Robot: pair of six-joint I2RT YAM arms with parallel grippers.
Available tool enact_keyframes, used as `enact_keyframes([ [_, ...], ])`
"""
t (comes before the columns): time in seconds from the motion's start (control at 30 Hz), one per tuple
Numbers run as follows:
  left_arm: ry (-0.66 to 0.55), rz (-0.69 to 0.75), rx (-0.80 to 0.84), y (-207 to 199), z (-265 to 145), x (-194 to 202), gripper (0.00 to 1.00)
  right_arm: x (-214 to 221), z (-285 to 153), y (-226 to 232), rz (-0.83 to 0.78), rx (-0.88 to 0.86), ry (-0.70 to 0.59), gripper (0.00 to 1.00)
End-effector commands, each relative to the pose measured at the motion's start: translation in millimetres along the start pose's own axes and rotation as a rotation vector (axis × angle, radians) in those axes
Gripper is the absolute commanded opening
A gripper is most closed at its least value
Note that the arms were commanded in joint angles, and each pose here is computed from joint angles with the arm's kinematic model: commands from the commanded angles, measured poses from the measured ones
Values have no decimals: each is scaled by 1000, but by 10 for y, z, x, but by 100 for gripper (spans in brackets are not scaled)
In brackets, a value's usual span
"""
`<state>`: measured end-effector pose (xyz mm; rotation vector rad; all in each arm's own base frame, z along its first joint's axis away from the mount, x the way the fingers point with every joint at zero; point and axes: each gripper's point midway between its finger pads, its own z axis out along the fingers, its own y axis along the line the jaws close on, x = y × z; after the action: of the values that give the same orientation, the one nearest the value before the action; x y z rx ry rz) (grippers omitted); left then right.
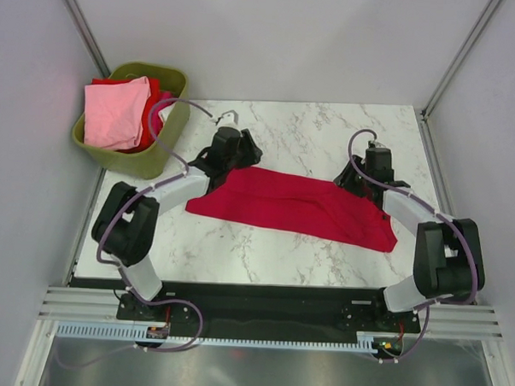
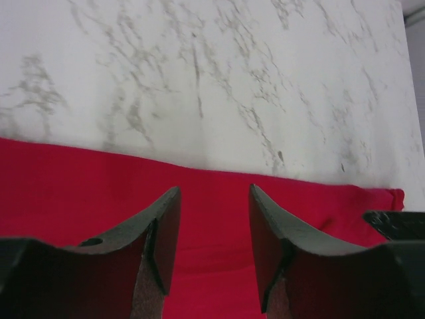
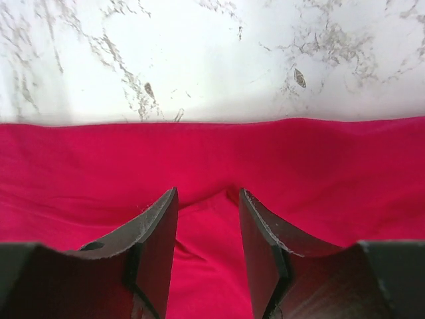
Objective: Fold and stack the t-shirts
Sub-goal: Fold the tshirt
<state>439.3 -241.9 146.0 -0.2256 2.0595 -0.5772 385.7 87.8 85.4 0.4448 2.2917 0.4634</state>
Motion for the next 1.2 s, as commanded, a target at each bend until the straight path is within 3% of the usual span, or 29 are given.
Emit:
enact_keyframes([
  [0.0, 75, 19, 94, -393, 145, 237, 52, -129, 114, 132, -37, -34, -5, 49],
  [0.13, 164, -14, 170, -776, 295, 537, 50, -66, 226, 110, -43, -26, 40, 50],
  [0.4, 318, -65, 241, -1151, 479, 1043, 49, 180, 288, 69, -42, -43, 122, 50],
  [0.8, 392, -91, 194, -1128, 610, 1287, 48, 427, 226, 70, -19, -92, 186, 48],
  [0.9, 398, -95, 192, -1125, 647, 1318, 49, 462, 171, 102, -17, -114, 196, 42],
  [1.0, 438, -94, 169, -1073, 680, 1416, 48, 496, 99, 153, -22, -145, 207, 28],
  [1.03, 444, -96, 167, -1071, 685, 1430, 48, 521, 74, 153, -22, -153, 213, 17],
  [1.13, 453, -95, 160, -1060, 701, 1454, 48, 557, -46, 233, -27, -203, 224, 0],
  [1.17, 451, -95, 162, -1069, 699, 1442, 49, 618, -86, 213, -26, -206, 235, 0],
])
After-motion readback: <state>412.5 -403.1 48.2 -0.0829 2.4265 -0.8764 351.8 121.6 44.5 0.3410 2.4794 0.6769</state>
